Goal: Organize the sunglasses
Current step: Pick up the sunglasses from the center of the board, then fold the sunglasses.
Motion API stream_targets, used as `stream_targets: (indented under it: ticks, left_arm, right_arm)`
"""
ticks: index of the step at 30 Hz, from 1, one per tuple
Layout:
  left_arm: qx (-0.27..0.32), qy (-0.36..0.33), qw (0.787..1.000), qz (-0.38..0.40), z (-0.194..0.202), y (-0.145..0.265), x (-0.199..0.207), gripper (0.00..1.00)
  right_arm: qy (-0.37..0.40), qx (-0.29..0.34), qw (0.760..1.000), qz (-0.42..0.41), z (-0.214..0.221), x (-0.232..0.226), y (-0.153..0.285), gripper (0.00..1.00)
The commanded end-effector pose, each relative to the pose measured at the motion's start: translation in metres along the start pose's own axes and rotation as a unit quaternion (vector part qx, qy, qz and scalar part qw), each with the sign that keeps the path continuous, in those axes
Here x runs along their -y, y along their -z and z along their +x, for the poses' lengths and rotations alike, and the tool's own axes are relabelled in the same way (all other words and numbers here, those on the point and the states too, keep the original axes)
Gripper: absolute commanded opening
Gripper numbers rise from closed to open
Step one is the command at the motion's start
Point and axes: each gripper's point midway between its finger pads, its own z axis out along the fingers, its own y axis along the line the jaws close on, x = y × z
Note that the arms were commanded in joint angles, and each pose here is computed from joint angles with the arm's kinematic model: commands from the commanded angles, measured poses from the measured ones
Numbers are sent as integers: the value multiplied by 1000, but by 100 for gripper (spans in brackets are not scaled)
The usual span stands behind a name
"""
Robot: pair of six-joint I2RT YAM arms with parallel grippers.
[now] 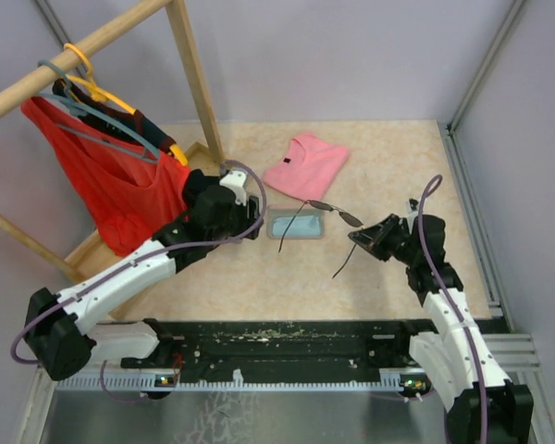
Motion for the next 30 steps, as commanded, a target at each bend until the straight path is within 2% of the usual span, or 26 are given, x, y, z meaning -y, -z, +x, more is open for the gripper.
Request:
stream_targets:
  ticks: [1, 22, 25, 30]
  left_arm:
    - [2, 6, 998, 59, -6, -14, 40, 64]
    - [-19, -35, 992, 118, 12, -41, 129, 64]
    - [-14, -37, 994, 104, 11, -43, 126, 64]
    - [6, -32, 998, 44, 3, -37, 99, 65]
  right_arm:
    - [11, 17, 998, -56, -7, -27, 8, 0]
    - [0, 12, 998, -56, 1, -17, 6, 0]
    - [-2, 13, 999, -43, 2, -11, 6, 0]
    - [5, 25, 1000, -10, 1, 2, 8, 0]
